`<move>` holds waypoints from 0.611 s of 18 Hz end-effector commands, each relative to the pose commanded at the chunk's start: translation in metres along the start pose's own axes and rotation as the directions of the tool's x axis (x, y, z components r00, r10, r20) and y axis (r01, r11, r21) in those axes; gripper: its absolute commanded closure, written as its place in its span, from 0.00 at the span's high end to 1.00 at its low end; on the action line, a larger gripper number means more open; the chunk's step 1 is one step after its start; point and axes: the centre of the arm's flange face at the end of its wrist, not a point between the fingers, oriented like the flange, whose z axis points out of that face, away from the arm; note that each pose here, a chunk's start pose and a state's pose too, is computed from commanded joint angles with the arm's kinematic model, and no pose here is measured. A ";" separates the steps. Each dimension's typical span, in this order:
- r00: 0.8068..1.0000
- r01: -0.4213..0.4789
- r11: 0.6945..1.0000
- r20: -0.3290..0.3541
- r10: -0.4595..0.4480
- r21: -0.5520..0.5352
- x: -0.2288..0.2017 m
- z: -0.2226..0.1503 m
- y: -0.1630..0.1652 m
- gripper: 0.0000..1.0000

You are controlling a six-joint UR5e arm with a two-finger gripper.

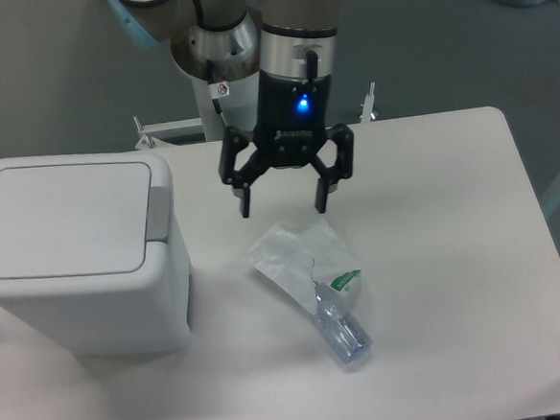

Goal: Open the trash can
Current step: 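Move the open gripper toward the white trash can's lid edge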

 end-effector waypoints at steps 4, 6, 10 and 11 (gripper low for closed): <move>1.000 -0.016 1.000 -0.015 0.016 -0.012 0.012 0.004 0.007 1.00; 1.000 -0.018 1.000 -0.019 0.017 -0.014 0.014 0.006 0.008 1.00; 0.999 -0.022 1.000 -0.031 0.022 -0.018 0.020 0.008 0.009 1.00; 0.999 -0.020 1.000 -0.032 0.019 -0.020 0.020 0.009 0.009 1.00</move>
